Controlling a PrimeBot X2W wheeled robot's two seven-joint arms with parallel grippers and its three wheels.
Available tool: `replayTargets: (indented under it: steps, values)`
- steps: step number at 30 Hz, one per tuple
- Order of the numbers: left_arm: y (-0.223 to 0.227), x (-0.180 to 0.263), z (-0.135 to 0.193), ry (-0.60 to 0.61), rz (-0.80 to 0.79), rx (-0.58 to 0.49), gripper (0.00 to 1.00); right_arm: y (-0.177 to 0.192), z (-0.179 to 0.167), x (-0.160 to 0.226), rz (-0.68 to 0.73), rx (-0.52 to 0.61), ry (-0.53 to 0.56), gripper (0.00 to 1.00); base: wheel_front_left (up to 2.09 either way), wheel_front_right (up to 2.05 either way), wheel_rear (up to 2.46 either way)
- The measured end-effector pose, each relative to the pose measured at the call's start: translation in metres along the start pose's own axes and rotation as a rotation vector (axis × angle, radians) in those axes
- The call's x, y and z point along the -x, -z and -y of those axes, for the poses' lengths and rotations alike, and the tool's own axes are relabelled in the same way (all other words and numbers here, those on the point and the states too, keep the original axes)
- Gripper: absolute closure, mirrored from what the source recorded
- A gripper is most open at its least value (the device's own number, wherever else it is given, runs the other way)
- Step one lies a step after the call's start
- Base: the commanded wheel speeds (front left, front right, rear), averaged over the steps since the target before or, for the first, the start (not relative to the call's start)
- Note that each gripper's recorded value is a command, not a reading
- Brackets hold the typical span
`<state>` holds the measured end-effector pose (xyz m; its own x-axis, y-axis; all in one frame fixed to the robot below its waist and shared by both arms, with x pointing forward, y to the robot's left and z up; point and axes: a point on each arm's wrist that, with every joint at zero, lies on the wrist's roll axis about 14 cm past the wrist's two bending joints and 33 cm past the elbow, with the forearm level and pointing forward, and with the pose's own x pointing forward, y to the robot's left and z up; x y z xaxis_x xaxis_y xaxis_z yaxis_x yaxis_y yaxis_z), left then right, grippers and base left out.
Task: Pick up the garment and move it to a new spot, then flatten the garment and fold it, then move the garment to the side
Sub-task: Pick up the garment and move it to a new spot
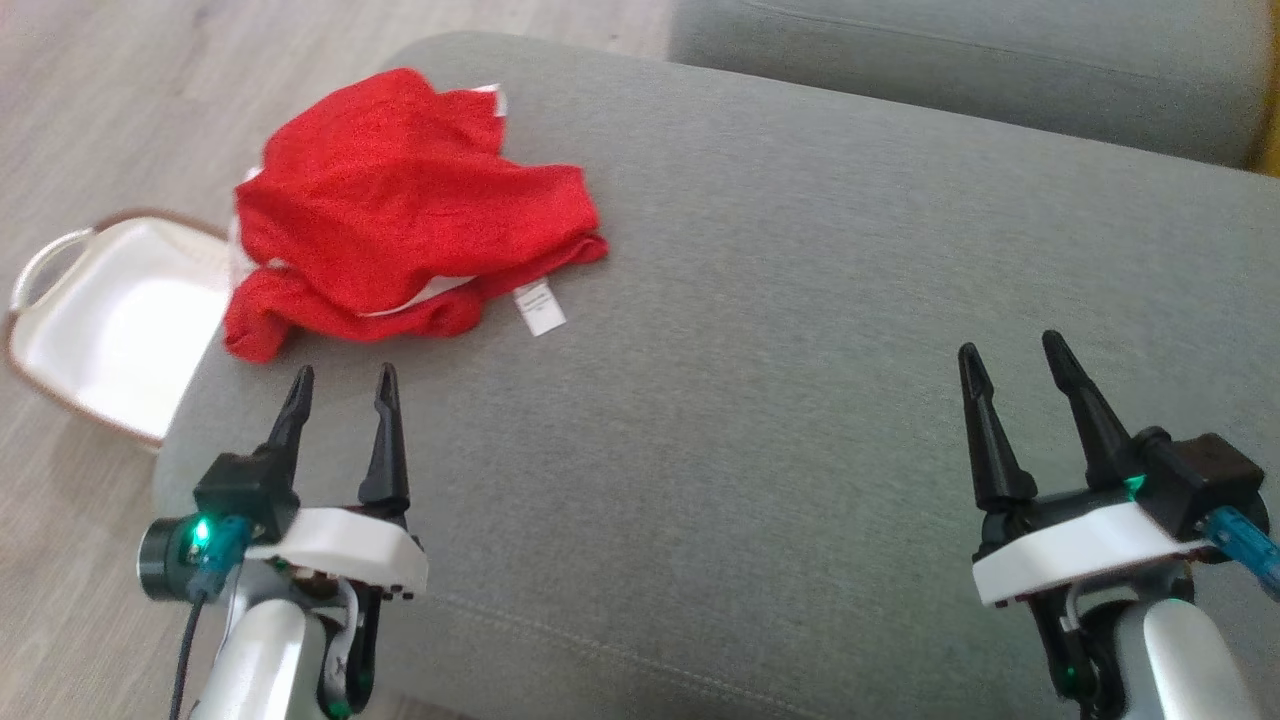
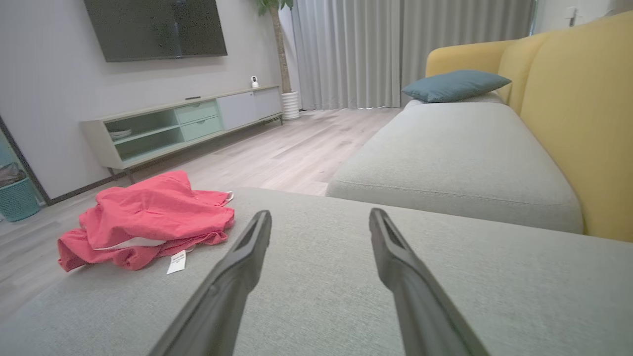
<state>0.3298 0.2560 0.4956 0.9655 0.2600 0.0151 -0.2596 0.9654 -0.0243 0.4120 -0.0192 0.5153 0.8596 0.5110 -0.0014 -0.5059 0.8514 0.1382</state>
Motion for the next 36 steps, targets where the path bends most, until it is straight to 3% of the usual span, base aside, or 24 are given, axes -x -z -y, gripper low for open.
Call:
replayTargets:
  steps: [7,21,28,36]
  values:
    - [-0.010,0.009,-0.023,-0.072,0.028,0.007,0.00,-0.001,-0.018,-0.011,-0.004,-0.002,-0.057,0.00,0.00,0.00,0.00]
    - [-0.005,-0.008,-0.021,-0.074,0.011,-0.003,0.00,0.010,-0.006,-0.019,-0.043,0.002,-0.049,0.00,0.00,0.00,0.00]
    - [0.001,-0.070,-0.010,-0.031,-0.019,-0.018,0.00,0.009,0.020,-0.041,-0.036,0.026,-0.030,0.00,0.00,0.00,0.00]
    - [0.057,-0.142,-0.022,-0.042,-0.264,-0.012,0.00,0.042,0.052,-0.053,-0.109,0.011,0.009,0.00,0.00,0.00,0.00]
